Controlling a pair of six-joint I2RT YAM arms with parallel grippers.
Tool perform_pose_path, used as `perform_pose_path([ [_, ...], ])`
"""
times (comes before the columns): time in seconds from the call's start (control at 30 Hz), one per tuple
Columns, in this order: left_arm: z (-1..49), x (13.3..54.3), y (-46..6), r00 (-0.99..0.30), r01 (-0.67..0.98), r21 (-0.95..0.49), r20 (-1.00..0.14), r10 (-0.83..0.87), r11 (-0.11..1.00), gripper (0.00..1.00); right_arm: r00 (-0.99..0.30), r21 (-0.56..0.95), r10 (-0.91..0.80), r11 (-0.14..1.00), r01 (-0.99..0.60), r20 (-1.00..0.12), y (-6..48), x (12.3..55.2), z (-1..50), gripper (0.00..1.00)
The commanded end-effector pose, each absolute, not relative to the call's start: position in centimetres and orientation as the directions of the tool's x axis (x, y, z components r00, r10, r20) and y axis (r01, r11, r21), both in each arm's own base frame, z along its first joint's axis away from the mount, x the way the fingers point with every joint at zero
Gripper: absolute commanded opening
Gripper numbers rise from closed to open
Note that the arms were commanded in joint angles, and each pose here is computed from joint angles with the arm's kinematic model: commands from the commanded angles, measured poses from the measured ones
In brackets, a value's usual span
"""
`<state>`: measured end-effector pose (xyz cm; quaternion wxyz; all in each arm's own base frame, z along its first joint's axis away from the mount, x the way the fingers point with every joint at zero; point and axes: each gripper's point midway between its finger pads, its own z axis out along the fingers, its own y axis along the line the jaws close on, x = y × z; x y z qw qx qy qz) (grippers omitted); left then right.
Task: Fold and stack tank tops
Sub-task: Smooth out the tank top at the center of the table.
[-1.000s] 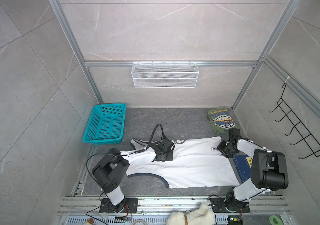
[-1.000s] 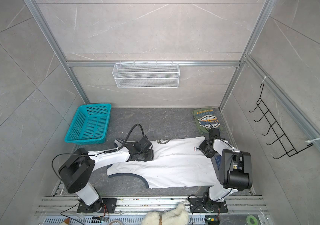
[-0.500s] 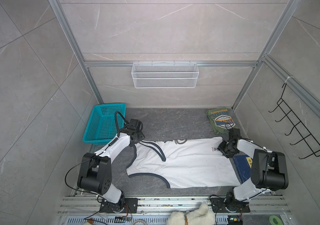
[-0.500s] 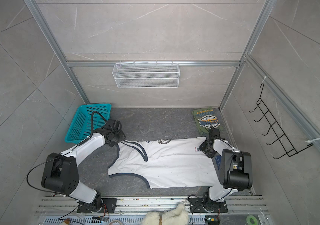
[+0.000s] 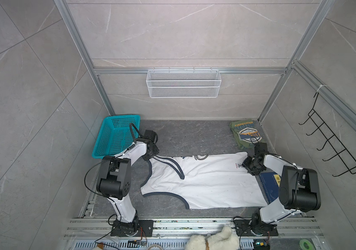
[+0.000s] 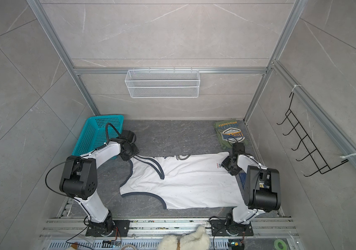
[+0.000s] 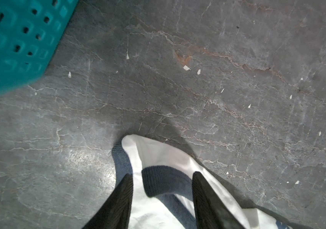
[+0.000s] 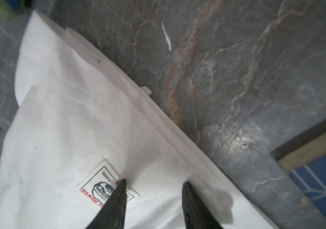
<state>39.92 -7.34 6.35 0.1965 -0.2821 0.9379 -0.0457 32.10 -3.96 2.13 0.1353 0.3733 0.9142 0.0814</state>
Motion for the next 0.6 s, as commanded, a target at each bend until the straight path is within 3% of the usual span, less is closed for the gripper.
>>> perform_pose_path([
  [0.0,6.4,39.9,-7.2,-0.756,-0.518,-0.204,-0.345,-0.556,0.831,0.31,-0.670,0.223,0.722,0.691,0.687,-0.172,-4.4,31.3,1.6,0.49],
  [0.23,7.6,38.1,-6.3,-0.744,-0.498,-0.201,-0.401,-0.534,0.844,0.01,-0.669,0.214,0.724,0.690,0.692,-0.170,-4.5,31.2,1.4,0.49],
  [0.4,10.2,35.8,-5.3,-0.694,-0.472,-0.231,-0.498,-0.520,0.851,0.00,-0.668,0.195,0.724,0.690,0.697,-0.173,-4.8,31.0,1.3,0.49],
  [0.57,9.9,33.8,-4.0,-0.637,-0.474,-0.264,-0.556,-0.534,0.840,0.00,-0.661,0.180,0.732,0.681,0.710,-0.165,-5.2,30.6,0.8,0.49],
])
